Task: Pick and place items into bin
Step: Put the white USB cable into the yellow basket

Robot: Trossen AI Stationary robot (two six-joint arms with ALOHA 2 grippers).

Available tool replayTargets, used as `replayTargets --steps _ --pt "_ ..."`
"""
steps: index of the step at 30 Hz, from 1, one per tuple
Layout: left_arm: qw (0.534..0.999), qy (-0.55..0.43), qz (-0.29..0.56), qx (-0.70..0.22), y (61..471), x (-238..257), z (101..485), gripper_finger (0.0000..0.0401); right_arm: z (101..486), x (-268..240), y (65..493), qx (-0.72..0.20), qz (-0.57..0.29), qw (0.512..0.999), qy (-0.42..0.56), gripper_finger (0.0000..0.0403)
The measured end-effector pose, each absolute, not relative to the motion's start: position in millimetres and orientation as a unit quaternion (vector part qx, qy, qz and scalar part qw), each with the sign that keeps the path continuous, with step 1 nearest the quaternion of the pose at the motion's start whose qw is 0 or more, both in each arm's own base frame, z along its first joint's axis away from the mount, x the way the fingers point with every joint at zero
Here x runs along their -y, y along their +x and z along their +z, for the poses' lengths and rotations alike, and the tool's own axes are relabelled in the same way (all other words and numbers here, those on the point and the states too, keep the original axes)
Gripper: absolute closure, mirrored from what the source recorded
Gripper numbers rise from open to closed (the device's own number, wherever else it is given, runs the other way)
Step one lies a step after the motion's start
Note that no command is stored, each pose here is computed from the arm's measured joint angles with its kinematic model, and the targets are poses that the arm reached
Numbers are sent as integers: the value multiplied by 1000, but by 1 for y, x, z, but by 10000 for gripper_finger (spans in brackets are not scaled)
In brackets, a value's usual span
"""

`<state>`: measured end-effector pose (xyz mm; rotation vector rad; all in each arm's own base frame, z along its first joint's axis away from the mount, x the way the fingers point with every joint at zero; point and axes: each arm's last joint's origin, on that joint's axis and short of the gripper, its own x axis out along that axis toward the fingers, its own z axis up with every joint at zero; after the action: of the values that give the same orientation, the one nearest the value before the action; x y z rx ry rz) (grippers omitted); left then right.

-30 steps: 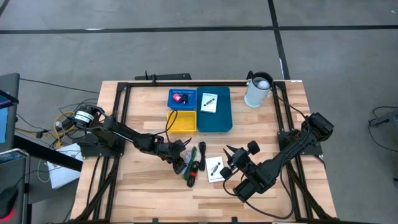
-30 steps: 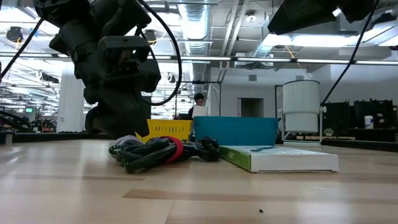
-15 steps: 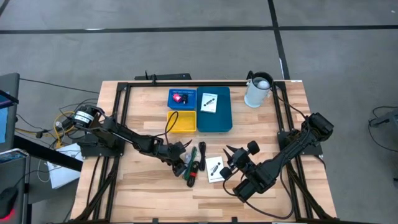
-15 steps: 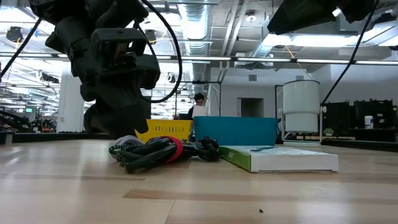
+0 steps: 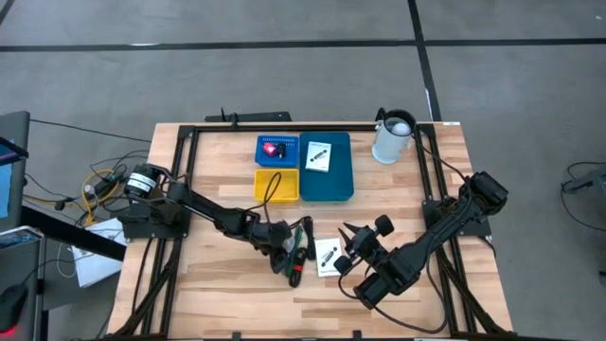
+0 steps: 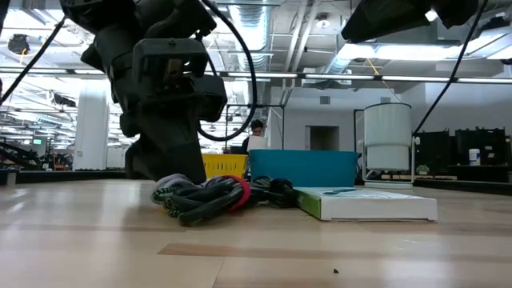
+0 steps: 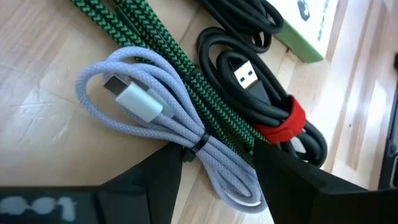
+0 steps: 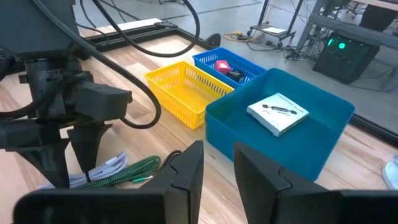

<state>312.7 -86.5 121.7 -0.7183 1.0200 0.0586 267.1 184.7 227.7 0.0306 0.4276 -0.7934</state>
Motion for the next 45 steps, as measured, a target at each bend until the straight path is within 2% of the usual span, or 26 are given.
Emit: replayTargets --steps 3,6,9,14,16,22,29,35,45 --pt "812 -323 26 -486 314 87 124 213 228 -185 267 -208 -383 900 13 321" --pt "812 -314 26 -492 314 87 124 234 228 -185 267 -209 -382 900 9 321" --pt "810 -309 29 -498 312 87 123 276 228 -185 268 -209 -381 900 10 321" --pt "810 -299 13 -505 311 87 124 369 228 -185 268 -208 -381 901 10 321" --pt "812 -293 9 -504 310 87 127 386 228 -185 268 -208 -381 901 10 321" --pt "846 -240 43 -475 298 83 156 382 228 -185 268 -208 -381 901 10 321" --pt "891 -129 126 -416 272 59 206 394 228 -180 271 -207 -390 897 13 321" --pt "883 -4 176 -436 256 23 221 395 228 -171 277 -207 -404 891 17 321" --pt "855 104 188 -473 261 -5 212 392 227 -164 283 -225 -408 884 23 321"
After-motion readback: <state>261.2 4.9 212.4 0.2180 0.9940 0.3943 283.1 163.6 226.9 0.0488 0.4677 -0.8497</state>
